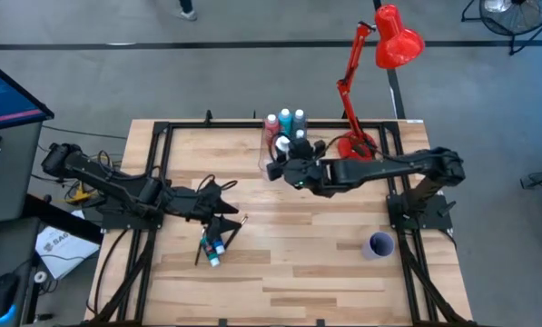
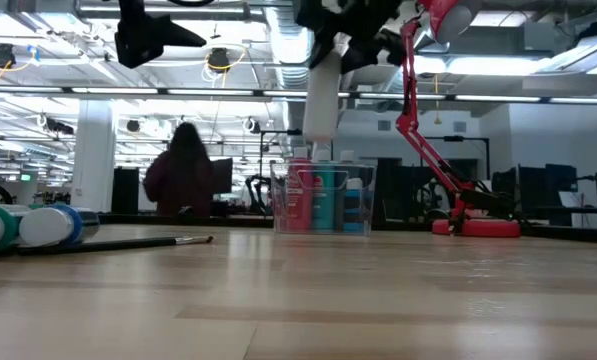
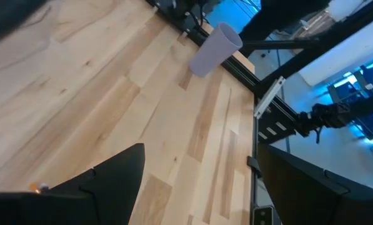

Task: Pick & Place Paint Supplies
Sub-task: Put the white paint bottle into the transparent bin

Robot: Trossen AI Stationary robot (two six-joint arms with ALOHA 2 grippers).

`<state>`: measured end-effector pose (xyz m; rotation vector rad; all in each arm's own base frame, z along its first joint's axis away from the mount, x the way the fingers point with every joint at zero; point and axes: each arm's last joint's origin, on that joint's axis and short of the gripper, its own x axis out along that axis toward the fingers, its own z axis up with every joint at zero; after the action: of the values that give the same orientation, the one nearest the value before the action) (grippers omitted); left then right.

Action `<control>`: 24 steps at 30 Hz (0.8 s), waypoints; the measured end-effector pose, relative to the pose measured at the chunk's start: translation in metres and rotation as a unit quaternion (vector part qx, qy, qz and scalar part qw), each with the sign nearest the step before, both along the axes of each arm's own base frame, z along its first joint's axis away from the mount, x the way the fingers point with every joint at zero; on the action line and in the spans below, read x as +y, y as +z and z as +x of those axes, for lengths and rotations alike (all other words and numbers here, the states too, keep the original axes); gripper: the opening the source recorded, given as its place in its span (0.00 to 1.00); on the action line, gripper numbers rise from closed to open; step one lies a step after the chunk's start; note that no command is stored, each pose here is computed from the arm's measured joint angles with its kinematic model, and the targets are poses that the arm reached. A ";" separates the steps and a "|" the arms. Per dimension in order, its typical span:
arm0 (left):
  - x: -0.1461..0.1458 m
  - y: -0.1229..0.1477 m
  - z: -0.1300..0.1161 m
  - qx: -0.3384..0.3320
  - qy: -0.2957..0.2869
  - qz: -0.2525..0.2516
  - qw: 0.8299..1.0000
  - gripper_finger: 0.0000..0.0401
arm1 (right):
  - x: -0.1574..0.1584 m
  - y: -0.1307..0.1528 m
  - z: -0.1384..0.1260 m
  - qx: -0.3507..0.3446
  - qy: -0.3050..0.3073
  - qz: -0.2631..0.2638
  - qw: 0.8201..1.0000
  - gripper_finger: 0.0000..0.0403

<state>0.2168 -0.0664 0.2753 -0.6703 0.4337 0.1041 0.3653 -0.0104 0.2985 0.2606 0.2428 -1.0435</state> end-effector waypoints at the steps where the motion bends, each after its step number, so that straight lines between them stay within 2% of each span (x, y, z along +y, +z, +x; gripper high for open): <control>1: 0.000 0.000 0.000 0.000 0.003 0.000 1.000 0.76 | -0.003 -0.003 0.002 0.008 -0.009 -0.006 1.000 0.44; 6: 0.001 -0.001 0.000 0.002 0.008 0.002 1.000 0.76 | -0.026 -0.024 0.009 0.048 -0.047 -0.017 0.998 0.45; 12: 0.002 -0.001 0.000 0.006 0.014 0.000 1.000 0.76 | -0.050 -0.047 0.018 0.057 -0.079 -0.004 0.995 0.43; 17: 0.008 -0.003 0.000 0.019 0.020 0.000 1.000 0.76 | -0.061 -0.055 0.021 0.070 -0.090 -0.009 0.993 0.44; 24: 0.012 -0.005 0.001 0.030 0.020 -0.003 0.999 0.76 | -0.078 -0.065 0.020 0.055 -0.110 -0.006 0.992 0.44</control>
<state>0.2177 -0.0540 0.2700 -0.6834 0.4790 0.1620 0.3853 -0.0881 0.2337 0.2232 0.3122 -1.2783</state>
